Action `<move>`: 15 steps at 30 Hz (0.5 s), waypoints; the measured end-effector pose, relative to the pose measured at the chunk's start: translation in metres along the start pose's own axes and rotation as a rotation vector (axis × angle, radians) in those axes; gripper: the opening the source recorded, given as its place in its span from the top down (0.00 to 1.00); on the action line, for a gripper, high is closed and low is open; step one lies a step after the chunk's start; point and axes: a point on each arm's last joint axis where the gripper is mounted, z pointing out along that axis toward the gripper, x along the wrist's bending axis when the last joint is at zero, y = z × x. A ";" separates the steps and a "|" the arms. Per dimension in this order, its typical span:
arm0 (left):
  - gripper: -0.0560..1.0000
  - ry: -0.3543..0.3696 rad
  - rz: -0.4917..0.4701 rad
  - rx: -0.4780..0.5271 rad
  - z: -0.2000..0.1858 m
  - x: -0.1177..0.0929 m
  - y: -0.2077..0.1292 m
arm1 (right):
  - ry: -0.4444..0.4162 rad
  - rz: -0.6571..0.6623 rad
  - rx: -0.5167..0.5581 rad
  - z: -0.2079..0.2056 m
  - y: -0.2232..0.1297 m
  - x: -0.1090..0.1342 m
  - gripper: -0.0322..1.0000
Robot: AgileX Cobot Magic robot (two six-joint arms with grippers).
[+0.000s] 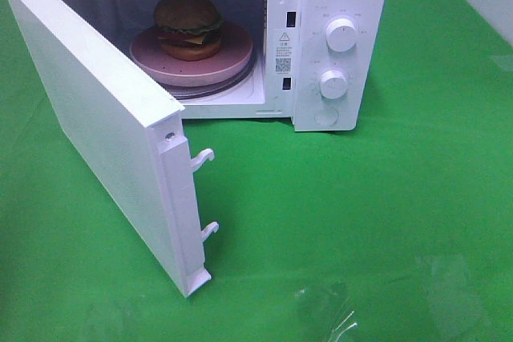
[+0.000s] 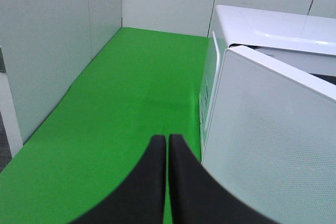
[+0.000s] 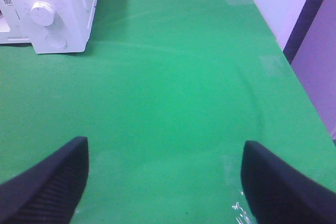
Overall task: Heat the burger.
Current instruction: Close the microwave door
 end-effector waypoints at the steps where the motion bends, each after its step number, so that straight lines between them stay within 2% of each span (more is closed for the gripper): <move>1: 0.95 0.000 0.000 0.000 0.000 0.000 0.000 | 0.000 0.000 0.000 0.000 0.000 0.000 0.23; 5: 0.95 0.017 0.000 -0.057 0.012 0.003 -0.016 | 0.000 0.000 0.000 0.000 0.000 0.000 0.23; 15: 0.95 0.026 0.026 -0.021 0.040 0.005 -0.026 | 0.000 0.000 0.000 0.000 0.000 0.000 0.23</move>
